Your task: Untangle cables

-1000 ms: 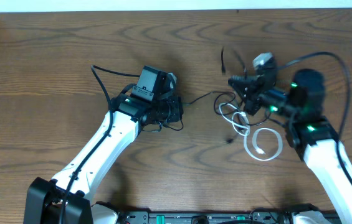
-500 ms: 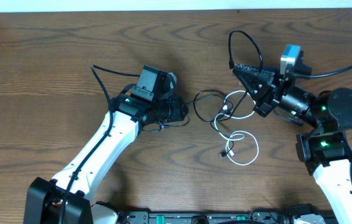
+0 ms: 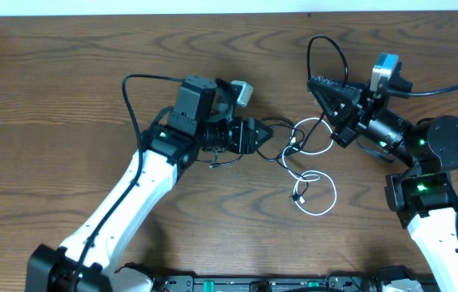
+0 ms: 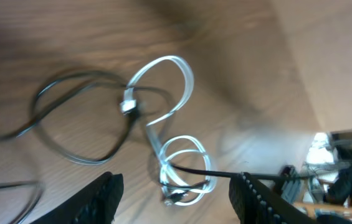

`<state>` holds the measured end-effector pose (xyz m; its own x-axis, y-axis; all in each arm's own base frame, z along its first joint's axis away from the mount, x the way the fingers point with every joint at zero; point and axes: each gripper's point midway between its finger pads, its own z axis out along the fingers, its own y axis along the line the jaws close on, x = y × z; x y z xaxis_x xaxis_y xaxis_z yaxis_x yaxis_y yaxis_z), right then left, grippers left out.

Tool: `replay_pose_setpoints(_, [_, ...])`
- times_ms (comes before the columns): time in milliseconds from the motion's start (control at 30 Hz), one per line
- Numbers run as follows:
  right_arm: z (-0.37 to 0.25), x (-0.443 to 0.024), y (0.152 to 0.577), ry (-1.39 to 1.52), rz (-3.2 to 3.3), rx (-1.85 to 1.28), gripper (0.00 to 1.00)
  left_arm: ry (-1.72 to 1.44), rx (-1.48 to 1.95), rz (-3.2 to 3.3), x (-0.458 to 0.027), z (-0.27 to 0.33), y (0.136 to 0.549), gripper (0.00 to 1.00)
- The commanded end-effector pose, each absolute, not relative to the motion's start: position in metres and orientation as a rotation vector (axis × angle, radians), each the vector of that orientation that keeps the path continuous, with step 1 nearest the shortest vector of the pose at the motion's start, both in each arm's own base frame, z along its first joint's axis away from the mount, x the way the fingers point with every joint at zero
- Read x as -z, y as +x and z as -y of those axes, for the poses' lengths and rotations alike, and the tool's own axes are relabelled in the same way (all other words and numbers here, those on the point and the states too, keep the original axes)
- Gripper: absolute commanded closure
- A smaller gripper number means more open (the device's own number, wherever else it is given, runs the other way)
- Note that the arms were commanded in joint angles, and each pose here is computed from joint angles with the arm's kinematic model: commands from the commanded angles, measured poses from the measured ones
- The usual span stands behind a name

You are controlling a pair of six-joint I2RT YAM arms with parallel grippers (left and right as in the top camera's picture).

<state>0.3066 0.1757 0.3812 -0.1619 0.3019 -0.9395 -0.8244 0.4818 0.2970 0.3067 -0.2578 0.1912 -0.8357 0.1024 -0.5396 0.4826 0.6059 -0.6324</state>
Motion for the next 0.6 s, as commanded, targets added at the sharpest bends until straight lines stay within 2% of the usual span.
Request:
replay_pose_setpoints(0, [-0.166,-0.389,0.315,-0.408,-1.395,-1.035,0.99,0.670,1.203,-2.273,-0.212,0.280,0.283,0.40])
replay_pose_setpoints(233, [-0.135,-0.394,0.344,-0.021,-1.424,-1.071,0.99,0.913,1.185,-2.182,-0.211,0.310,0.253,0.40])
replay_pose_setpoints(333, [-0.129,-0.396,0.348,0.089,-1.421,-1.133,0.99,0.903,1.107,-2.194,-0.206,0.311,0.256,0.40])
replay_pose_setpoints(567, [-0.135,-0.405,0.340,0.132,-1.406,-1.289,0.99,0.830,0.872,-2.197,-0.198,0.308,0.279,0.40])
